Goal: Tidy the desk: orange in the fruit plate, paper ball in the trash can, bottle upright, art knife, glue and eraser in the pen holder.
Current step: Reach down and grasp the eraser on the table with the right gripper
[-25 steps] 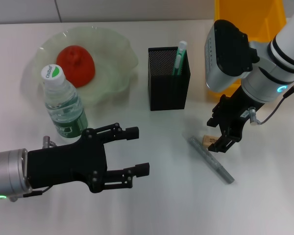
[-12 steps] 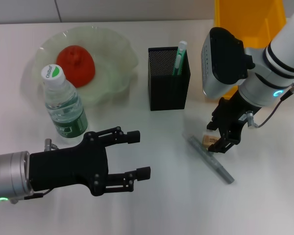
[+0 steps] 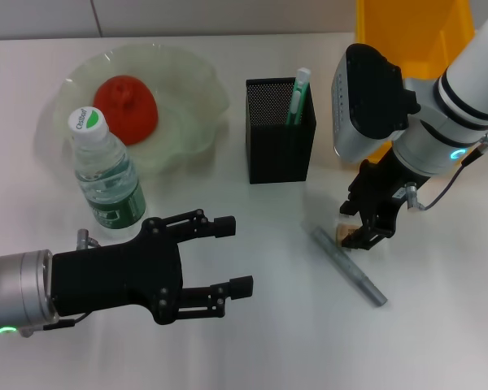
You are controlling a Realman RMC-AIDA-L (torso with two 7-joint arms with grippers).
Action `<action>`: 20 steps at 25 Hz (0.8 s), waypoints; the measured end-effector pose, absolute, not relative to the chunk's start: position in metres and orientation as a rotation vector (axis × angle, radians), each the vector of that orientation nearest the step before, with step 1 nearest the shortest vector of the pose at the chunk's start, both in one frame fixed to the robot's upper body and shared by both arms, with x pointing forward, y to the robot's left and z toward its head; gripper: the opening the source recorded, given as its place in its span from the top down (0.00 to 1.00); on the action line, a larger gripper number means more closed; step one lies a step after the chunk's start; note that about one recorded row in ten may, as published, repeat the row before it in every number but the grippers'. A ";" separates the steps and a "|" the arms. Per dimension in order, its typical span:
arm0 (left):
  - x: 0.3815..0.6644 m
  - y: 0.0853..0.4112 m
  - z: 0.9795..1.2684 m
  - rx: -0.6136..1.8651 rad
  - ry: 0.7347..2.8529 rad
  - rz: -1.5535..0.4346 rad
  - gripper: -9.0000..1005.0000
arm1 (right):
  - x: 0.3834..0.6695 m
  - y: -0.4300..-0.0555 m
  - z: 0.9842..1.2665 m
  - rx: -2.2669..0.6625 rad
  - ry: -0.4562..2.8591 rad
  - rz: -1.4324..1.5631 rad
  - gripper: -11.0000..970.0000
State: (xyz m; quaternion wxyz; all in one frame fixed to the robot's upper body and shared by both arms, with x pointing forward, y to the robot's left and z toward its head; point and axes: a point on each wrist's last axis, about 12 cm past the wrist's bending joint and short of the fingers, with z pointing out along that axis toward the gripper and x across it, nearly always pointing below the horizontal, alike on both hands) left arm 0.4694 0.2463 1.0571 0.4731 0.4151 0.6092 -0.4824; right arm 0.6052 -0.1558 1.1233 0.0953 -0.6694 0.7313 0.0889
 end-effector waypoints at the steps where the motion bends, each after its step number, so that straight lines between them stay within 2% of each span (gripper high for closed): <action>1: 0.469 0.246 1.057 1.016 1.491 -1.180 0.20 | 0.605 -0.156 1.123 -1.983 2.167 0.262 0.44; 10: 0.470 0.247 1.057 1.011 1.490 -1.177 0.20 | 0.605 -0.156 1.122 -1.982 2.171 0.264 0.54; 20: 0.470 0.247 1.057 1.009 1.490 -1.176 0.20 | 0.602 -0.153 1.119 -2.020 2.160 0.258 0.60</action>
